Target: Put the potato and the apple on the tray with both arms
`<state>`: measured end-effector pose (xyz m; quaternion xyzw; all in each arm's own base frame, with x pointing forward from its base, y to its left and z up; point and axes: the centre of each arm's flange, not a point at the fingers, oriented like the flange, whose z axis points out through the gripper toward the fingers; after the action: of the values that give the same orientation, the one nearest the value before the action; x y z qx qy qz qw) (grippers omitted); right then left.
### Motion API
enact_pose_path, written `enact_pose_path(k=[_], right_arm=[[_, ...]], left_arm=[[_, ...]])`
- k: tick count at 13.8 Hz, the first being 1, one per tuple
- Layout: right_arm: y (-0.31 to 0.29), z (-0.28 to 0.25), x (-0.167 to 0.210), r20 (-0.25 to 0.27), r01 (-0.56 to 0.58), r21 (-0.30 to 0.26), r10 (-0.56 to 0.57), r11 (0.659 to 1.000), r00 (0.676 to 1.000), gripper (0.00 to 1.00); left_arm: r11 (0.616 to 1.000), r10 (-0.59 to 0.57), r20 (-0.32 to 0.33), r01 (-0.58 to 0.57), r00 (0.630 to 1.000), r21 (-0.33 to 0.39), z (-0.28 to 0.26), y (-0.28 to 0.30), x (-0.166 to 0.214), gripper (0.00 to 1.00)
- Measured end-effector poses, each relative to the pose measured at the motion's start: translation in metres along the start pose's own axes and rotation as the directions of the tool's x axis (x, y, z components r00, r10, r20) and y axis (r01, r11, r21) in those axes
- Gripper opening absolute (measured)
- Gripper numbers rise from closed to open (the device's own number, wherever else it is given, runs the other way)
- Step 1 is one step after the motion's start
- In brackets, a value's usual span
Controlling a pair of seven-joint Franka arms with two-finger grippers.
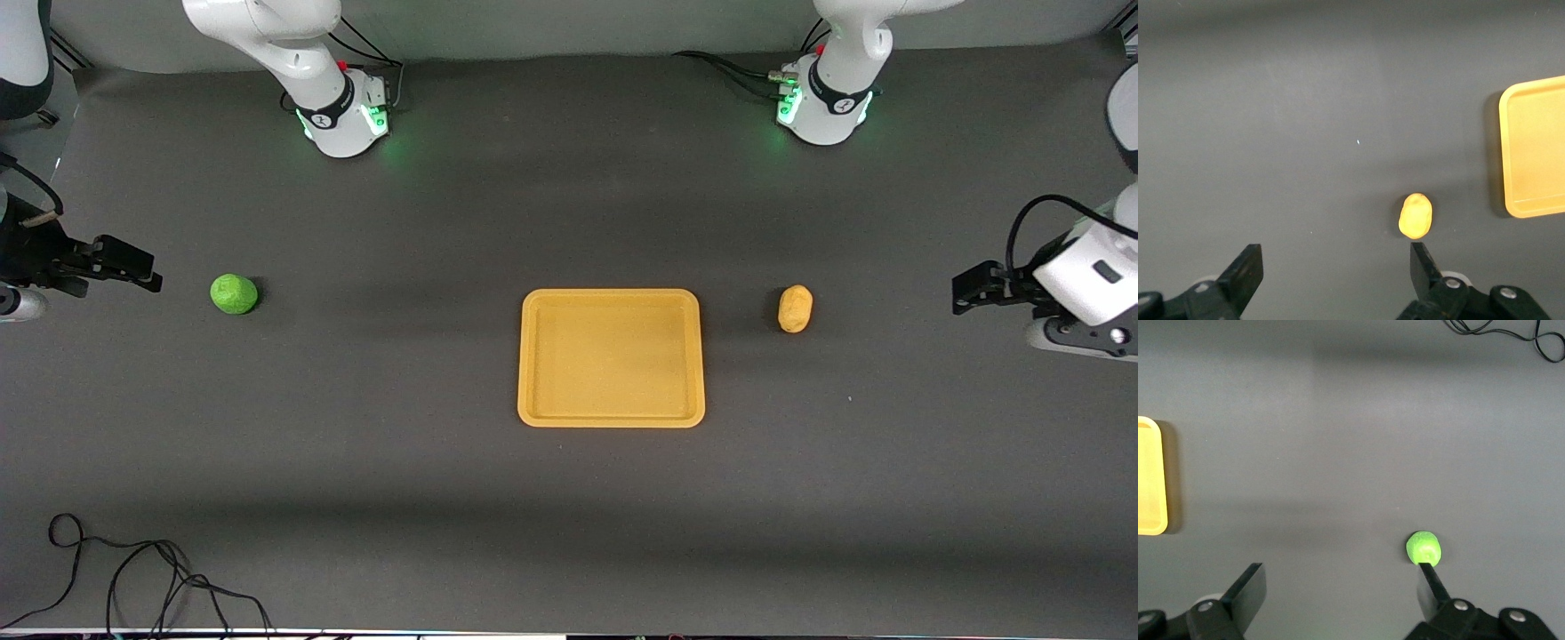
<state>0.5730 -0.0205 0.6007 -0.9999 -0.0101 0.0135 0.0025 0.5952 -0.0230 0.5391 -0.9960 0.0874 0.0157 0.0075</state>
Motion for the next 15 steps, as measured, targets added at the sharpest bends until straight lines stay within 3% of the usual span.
enact_pose_path(k=[7,10,12,15], right_arm=[[0.002,0.002,0.000,0.006,-0.003,0.000,0.003,1.000,1.000,1.00],[0.001,0.009,0.001,0.029,-0.003,0.001,0.003,1.000,1.000,1.00],[0.001,0.011,0.001,0.033,-0.003,0.001,0.003,1.000,0.999,1.00],[0.002,0.015,0.002,0.040,-0.003,0.002,0.003,1.000,0.999,1.00]], left_arm=[[0.999,0.037,-0.017,-0.037,0.999,0.002,0.169,0.045,-0.038,1.00],[0.999,0.006,0.044,-0.004,0.999,-0.045,0.247,0.068,-0.059,1.00],[0.994,-0.029,0.094,0.039,0.995,-0.104,0.279,0.088,-0.061,1.00],[0.991,-0.011,0.151,0.030,0.988,-0.129,0.310,0.114,-0.064,1.00]])
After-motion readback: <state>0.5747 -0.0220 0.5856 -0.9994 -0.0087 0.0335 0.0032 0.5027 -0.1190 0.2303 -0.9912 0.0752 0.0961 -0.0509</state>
